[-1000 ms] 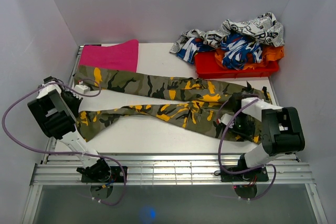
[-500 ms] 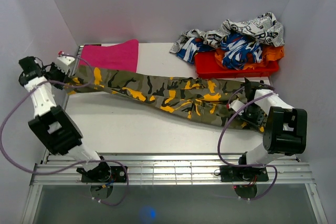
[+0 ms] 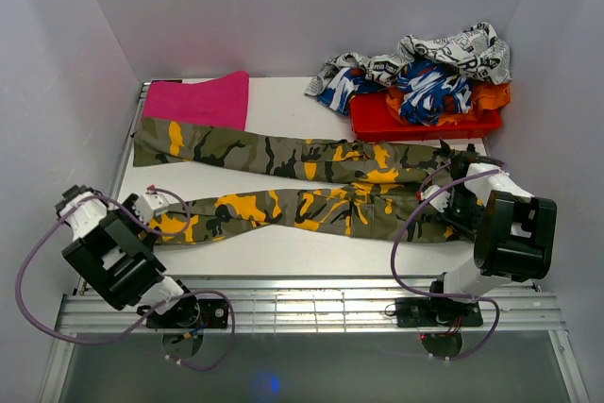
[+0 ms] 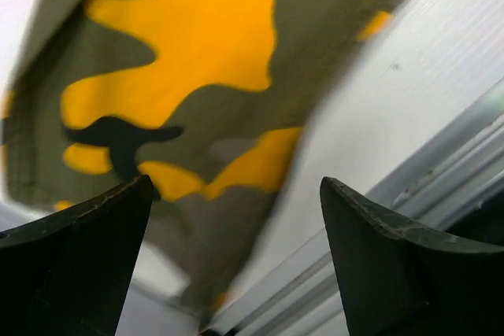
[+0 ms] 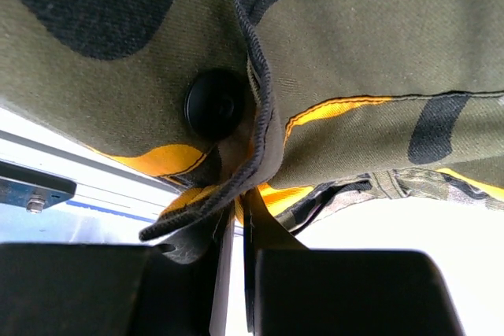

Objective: Fold and stack the trousers
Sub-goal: Flatten the trousers out

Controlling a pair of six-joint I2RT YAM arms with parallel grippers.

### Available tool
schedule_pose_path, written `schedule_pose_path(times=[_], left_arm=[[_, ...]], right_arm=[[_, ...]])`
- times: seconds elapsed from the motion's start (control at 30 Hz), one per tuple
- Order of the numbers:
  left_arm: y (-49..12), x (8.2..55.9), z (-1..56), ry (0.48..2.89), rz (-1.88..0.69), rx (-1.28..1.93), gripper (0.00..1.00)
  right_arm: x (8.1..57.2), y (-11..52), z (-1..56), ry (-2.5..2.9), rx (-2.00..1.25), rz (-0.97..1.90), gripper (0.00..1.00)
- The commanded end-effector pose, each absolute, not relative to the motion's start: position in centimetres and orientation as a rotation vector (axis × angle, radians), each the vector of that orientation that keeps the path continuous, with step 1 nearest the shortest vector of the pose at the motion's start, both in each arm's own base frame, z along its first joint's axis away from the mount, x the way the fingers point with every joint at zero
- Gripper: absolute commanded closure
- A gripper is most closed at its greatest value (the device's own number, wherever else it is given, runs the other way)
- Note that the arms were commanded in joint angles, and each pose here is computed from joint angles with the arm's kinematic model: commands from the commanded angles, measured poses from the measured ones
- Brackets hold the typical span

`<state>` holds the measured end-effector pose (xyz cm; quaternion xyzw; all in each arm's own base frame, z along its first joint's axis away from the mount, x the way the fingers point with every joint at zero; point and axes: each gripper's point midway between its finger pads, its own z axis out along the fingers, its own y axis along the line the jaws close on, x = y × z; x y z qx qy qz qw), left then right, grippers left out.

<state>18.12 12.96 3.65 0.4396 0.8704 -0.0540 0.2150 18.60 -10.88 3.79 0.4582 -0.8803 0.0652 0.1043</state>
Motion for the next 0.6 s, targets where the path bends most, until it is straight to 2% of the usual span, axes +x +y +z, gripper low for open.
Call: schedule_pose_path(times=[0.0, 0.07, 0.1, 0.17, 0.33, 0.57], left_arm=[[15.3, 19.8, 9.1, 2.398, -0.13, 1.248, 0.02], [15.2, 20.8, 9.9, 2.42, -0.278, 1.14, 0.02], [16.6, 22.5, 11.7, 2.402, -0.233, 1.118, 0.02], [17.0, 23.7, 11.9, 2.413, -0.285, 1.041, 0.02], [18.8, 25.2, 8.1, 2.524, -0.324, 0.966, 0.05], [20.2, 25.9, 3.1, 2.57, -0.078, 1.07, 0.07]], right_arm=[[17.1, -11.4, 4.3, -2.495, 1.413, 0.161, 0.92], [17.2, -11.4, 4.2, -2.495, 1.411, 0.163, 0.92], [17.2, -11.4, 4.1, -2.493, 1.408, 0.162, 0.92], [17.2, -11.4, 4.1, -2.491, 1.405, 0.161, 0.92], [17.2, -11.6, 4.1, -2.486, 1.399, 0.166, 0.92], [17.2, -11.7, 4.6, -2.477, 1.392, 0.165, 0.92]])
